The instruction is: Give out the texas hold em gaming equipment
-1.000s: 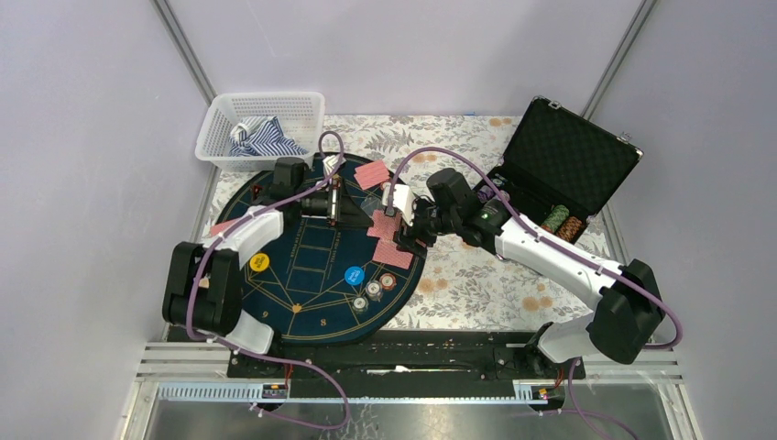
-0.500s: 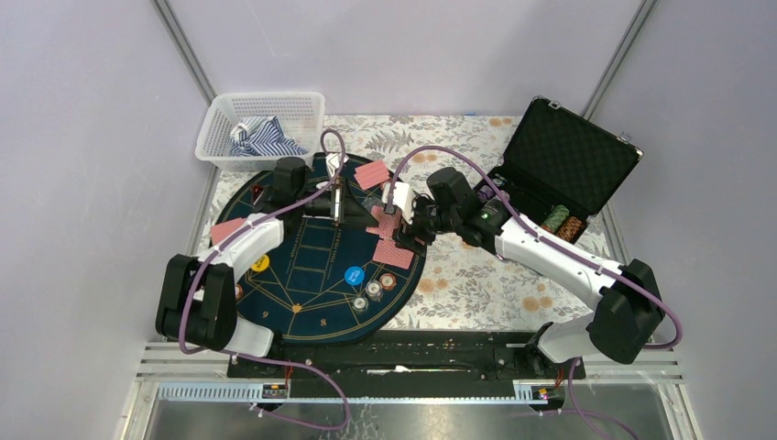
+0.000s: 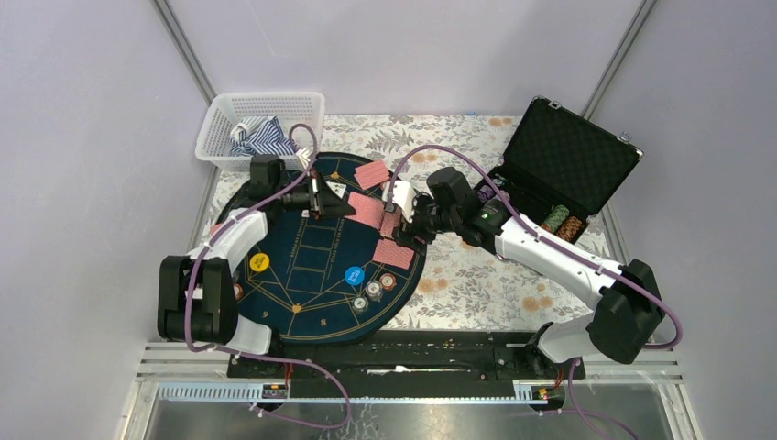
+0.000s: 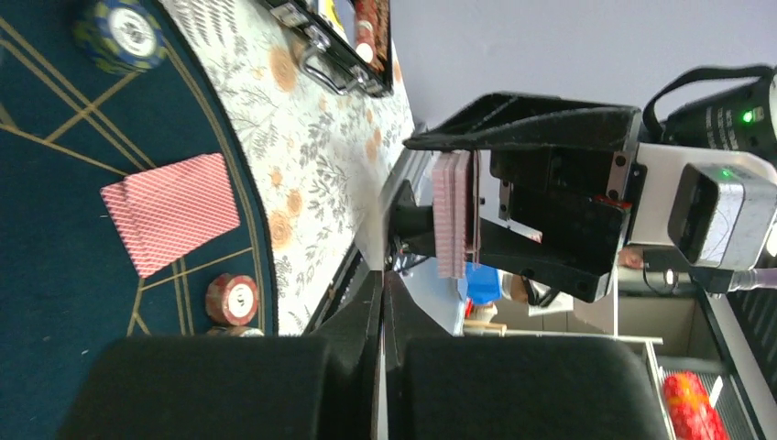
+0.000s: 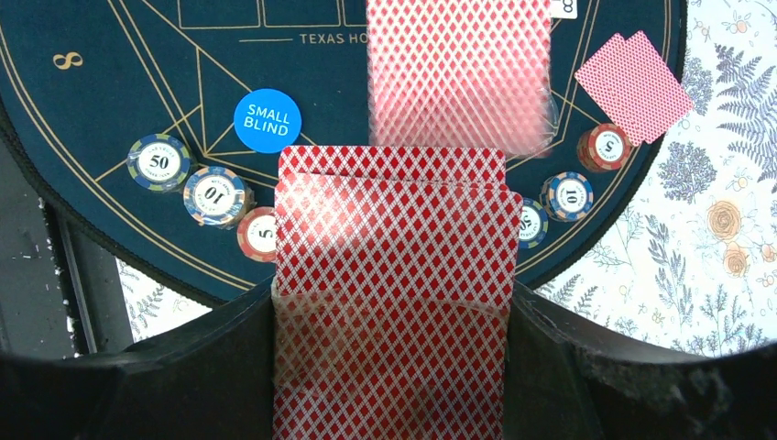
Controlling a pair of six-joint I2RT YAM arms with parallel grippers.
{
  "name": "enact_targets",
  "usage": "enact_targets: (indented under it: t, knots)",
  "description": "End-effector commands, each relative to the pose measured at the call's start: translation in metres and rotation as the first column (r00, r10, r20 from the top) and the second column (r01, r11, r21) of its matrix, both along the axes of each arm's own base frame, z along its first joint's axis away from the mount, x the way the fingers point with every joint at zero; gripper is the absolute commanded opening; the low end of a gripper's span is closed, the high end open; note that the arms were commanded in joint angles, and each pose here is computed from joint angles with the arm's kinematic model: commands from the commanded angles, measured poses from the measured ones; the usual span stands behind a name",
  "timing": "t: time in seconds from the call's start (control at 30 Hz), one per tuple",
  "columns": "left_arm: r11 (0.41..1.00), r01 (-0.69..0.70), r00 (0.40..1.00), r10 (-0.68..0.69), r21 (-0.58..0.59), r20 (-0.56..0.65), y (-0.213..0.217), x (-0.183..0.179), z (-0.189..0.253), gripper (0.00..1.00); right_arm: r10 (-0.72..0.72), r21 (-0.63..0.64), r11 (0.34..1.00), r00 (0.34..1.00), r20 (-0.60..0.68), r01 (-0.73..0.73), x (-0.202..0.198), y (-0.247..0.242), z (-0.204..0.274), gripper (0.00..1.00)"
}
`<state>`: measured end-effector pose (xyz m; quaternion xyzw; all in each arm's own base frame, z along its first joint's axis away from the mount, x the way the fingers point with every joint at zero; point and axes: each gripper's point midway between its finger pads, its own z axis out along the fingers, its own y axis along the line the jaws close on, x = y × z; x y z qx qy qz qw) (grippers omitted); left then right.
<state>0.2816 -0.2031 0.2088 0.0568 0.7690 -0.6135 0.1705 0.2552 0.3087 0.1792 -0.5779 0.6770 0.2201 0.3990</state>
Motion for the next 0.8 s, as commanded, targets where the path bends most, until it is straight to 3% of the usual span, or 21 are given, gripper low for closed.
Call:
enact_targets:
  t: [0.0, 0.13, 0.23, 0.33, 0.43, 0.47, 0.57, 0.67, 0.77]
  knots:
    - [0.995, -0.091, 0.993, 0.088, 0.028, 0.083, 0.024, 0.017, 0.015, 0.00, -0.021, 0.077, 0.997, 0.996, 0.082, 0.014, 0.014, 0.012, 0.031, 0.09]
    - [0.953, -0.211, 0.973, 0.184, 0.217, 0.136, 0.057, 0.030, -0.001, 0.00, -0.031, 0.065, 0.998, 0.996, 0.089, 0.026, 0.015, 0.009, 0.028, 0.09]
    - [0.860, -0.295, 0.951, 0.224, 0.415, 0.214, 0.085, 0.039, -0.016, 0.00, -0.031, 0.063, 0.998, 0.996, 0.085, 0.025, 0.014, 0.008, 0.027, 0.09]
    - [0.681, -0.401, 0.915, 0.271, 0.613, 0.299, 0.126, 0.048, -0.033, 0.00, -0.031, 0.063, 0.998, 0.996, 0.083, 0.025, 0.014, 0.008, 0.027, 0.09]
    - [0.438, -0.469, 0.880, 0.308, 0.767, 0.362, 0.175, 0.049, -0.048, 0.00, -0.029, 0.066, 0.998, 0.996, 0.079, 0.024, 0.013, 0.009, 0.025, 0.09]
    - [0.322, -0.487, 0.864, 0.315, 0.812, 0.393, 0.196, 0.049, -0.052, 0.00, -0.030, 0.066, 0.998, 0.997, 0.078, 0.025, 0.013, 0.008, 0.025, 0.09]
    - [0.112, -0.482, 0.856, 0.273, 0.869, 0.439, 0.234, 0.044, -0.060, 0.00, -0.028, 0.068, 0.997, 0.997, 0.075, 0.023, 0.013, 0.010, 0.023, 0.09]
    - [-0.044, -0.488, 0.851, 0.196, 0.872, 0.486, 0.257, 0.042, -0.069, 0.00, -0.024, 0.070, 0.997, 0.998, 0.066, 0.019, 0.013, 0.011, 0.022, 0.09]
    - [-0.138, -0.526, 0.837, 0.091, 0.839, 0.540, 0.254, 0.047, -0.072, 0.00, -0.024, 0.069, 0.997, 0.998, 0.065, 0.020, 0.013, 0.011, 0.021, 0.09]
